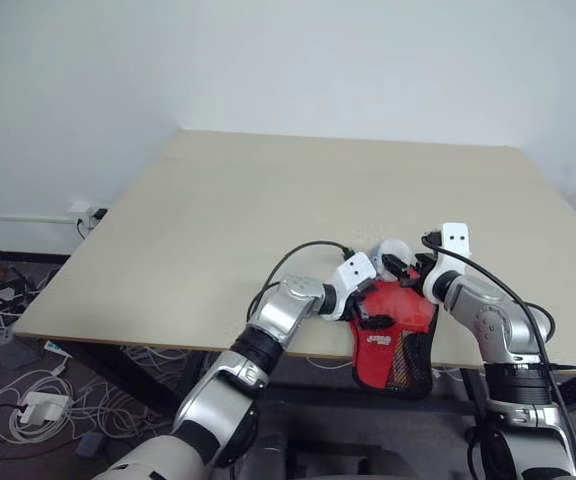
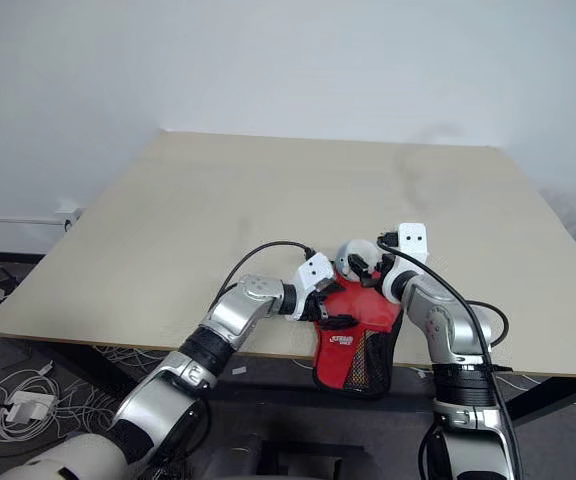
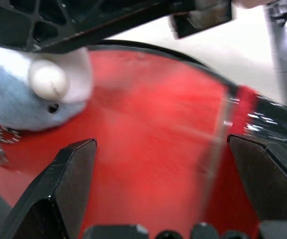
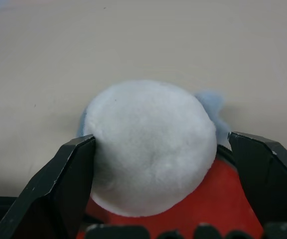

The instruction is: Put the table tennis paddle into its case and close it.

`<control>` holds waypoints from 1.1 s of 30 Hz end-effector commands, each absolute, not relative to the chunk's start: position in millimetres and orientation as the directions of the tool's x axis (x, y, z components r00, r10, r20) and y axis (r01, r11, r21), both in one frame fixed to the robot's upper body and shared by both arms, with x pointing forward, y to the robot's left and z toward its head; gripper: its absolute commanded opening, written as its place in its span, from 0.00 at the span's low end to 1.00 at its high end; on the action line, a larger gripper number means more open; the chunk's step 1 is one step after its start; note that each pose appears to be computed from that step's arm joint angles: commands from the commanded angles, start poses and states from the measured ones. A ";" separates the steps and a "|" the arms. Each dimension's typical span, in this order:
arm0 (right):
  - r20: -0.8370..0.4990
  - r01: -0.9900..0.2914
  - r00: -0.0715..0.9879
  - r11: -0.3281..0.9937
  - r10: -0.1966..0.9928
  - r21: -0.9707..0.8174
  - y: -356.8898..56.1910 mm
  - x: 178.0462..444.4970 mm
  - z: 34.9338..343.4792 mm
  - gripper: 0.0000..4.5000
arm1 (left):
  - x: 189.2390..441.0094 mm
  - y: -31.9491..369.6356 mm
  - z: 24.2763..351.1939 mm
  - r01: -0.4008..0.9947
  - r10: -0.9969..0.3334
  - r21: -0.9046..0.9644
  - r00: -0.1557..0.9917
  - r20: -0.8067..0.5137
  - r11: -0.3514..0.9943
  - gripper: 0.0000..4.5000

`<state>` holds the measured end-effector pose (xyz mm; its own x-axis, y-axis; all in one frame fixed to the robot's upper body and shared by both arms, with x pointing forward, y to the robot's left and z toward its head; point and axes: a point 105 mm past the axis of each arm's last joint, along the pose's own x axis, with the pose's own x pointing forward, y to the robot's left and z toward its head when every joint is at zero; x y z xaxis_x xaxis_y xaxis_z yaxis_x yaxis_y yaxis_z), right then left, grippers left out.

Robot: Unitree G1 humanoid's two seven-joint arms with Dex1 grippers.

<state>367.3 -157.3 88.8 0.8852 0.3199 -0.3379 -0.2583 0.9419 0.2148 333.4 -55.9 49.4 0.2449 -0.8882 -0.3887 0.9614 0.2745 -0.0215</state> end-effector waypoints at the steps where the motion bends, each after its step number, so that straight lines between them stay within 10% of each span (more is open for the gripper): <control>1: -0.304 -0.245 0.905 0.949 0.298 0.201 -160.8 373.6 100.7 0.99 | 338.4 -68.4 60.2 0.962 -0.886 0.063 0.270 -0.377 0.266 1.00; 9: -0.321 -0.276 0.889 0.941 0.328 0.197 -151.3 374.8 97.3 0.91 | 331.7 -62.2 42.7 0.967 -0.852 0.118 0.255 -0.458 0.225 1.00; 22: -0.332 -0.326 0.860 0.917 0.388 0.229 -133.9 376.8 93.2 0.00 | 338.8 -46.5 34.5 0.956 -0.805 0.101 0.287 -0.520 0.275 1.00; 33: -0.173 -0.094 0.977 0.983 0.121 0.160 -160.7 427.7 134.5 0.00 | 335.1 -41.7 24.6 0.956 -0.776 0.099 0.282 -0.564 0.275 1.00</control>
<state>417.7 -144.7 108.1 0.9440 0.1990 -0.2633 -0.1534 0.9709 0.1838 336.3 -58.3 49.3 0.2762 -0.8397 -0.4675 0.9604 0.2597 0.1010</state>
